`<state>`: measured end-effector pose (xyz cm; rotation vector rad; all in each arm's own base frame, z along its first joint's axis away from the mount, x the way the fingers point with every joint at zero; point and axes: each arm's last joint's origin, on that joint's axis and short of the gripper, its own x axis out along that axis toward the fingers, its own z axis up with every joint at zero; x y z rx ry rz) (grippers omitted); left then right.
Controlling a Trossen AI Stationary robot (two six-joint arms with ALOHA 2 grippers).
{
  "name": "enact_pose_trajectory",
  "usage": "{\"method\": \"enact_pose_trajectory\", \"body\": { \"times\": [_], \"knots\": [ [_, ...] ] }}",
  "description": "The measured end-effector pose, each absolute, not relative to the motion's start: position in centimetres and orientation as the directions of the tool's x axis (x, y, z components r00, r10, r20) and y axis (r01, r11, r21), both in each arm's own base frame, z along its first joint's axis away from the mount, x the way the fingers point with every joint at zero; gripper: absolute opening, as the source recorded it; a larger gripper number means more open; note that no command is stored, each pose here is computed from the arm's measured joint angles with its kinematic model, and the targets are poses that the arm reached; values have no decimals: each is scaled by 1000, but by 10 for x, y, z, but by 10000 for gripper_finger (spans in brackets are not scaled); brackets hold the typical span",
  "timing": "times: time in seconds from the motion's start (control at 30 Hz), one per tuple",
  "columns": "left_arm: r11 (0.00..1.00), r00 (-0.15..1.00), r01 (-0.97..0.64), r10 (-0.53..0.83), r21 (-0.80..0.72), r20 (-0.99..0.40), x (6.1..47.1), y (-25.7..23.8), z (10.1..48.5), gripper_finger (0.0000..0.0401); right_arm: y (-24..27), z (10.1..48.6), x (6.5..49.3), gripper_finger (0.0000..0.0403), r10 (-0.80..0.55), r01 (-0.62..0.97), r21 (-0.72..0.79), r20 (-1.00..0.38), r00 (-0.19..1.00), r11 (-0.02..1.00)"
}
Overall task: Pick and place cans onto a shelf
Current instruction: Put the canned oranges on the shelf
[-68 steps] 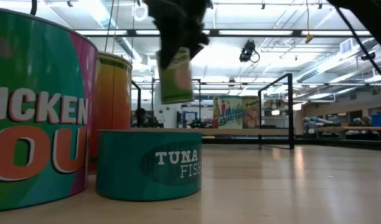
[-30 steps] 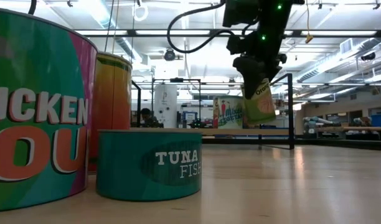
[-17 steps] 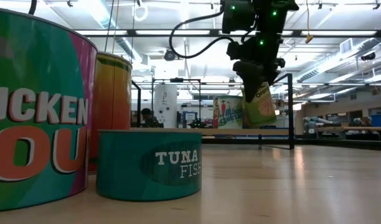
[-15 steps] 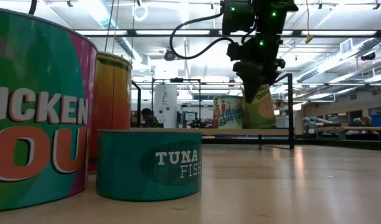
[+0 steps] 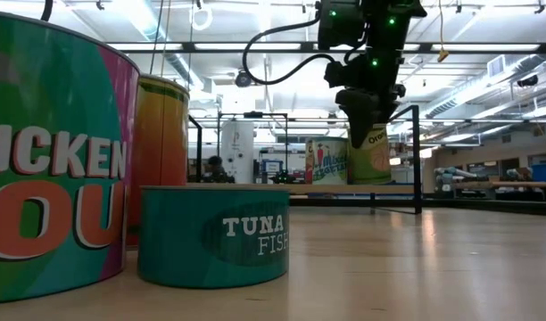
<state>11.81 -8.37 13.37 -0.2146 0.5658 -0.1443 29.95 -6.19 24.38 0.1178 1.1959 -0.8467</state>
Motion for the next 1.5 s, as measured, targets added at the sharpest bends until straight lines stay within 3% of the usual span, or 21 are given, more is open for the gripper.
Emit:
{"method": "enact_pose_trajectory", "body": {
  "times": [0.4, 1.0, 1.23, 1.5],
  "knots": [
    [968, 835, 76, -194, -241, -515, 118, -84, 134, 142, -66, 243, 299, 399, -483, 646, -307, -869, 110, 699],
    [967, 835, 76, -194, -241, -515, 118, -84, 134, 142, -66, 257, 302, 397, -537, 578, -380, -835, 122, 722],
    [967, 835, 77, -195, -241, -515, 118, -84, 134, 142, -64, 257, 303, 397, -548, 441, -450, -828, 119, 776],
    [967, 835, 77, -195, -242, -514, 118, -84, 134, 142, -54, 261, 305, 397, -679, 345, -612, -725, 114, 711]
  ]
}}
